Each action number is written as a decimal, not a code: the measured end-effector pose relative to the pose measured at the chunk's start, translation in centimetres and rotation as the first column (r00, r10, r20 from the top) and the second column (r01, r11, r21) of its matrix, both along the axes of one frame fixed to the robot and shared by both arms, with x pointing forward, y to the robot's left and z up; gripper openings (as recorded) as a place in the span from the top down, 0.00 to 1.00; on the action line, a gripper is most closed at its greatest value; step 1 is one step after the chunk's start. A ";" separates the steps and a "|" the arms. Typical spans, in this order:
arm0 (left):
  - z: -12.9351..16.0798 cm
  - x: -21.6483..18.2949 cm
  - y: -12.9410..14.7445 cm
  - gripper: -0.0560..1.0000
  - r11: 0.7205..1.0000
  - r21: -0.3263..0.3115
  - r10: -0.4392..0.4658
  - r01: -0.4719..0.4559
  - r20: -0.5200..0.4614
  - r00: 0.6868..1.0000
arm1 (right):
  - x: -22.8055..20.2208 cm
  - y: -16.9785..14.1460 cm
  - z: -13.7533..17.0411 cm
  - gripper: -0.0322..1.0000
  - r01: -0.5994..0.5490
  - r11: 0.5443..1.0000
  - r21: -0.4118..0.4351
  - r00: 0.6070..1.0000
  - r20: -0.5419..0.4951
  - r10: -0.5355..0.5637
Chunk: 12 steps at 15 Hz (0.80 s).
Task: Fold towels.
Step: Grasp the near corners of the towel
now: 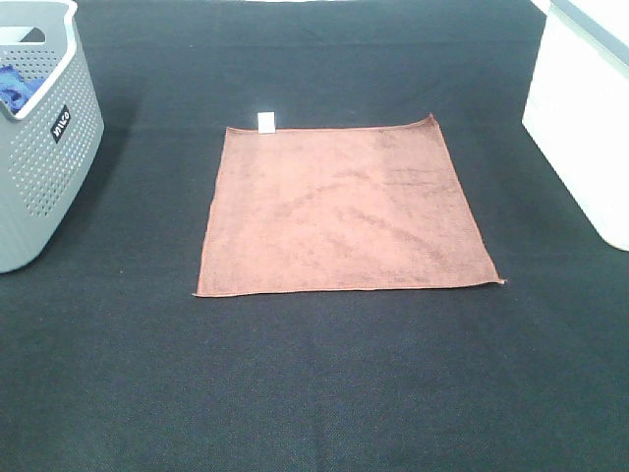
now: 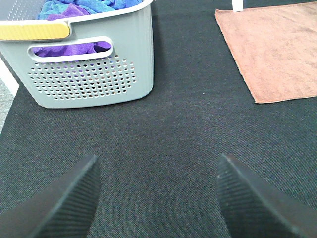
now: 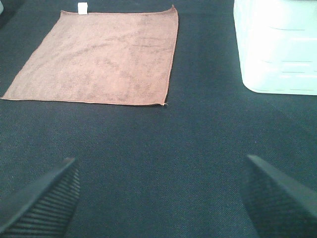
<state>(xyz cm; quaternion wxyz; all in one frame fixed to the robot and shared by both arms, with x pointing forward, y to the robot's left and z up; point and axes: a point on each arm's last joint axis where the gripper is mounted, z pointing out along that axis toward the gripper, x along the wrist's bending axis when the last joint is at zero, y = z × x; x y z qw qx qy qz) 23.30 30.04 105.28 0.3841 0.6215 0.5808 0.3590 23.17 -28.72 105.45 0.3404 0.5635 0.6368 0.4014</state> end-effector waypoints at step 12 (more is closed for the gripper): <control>0.0 0.0 0.0 0.34 1.000 0.000 0.000 0.000 0.000 1.000 | 0.0 0.0 0.0 0.17 0.000 1.000 0.000 1.000 0.000 0.000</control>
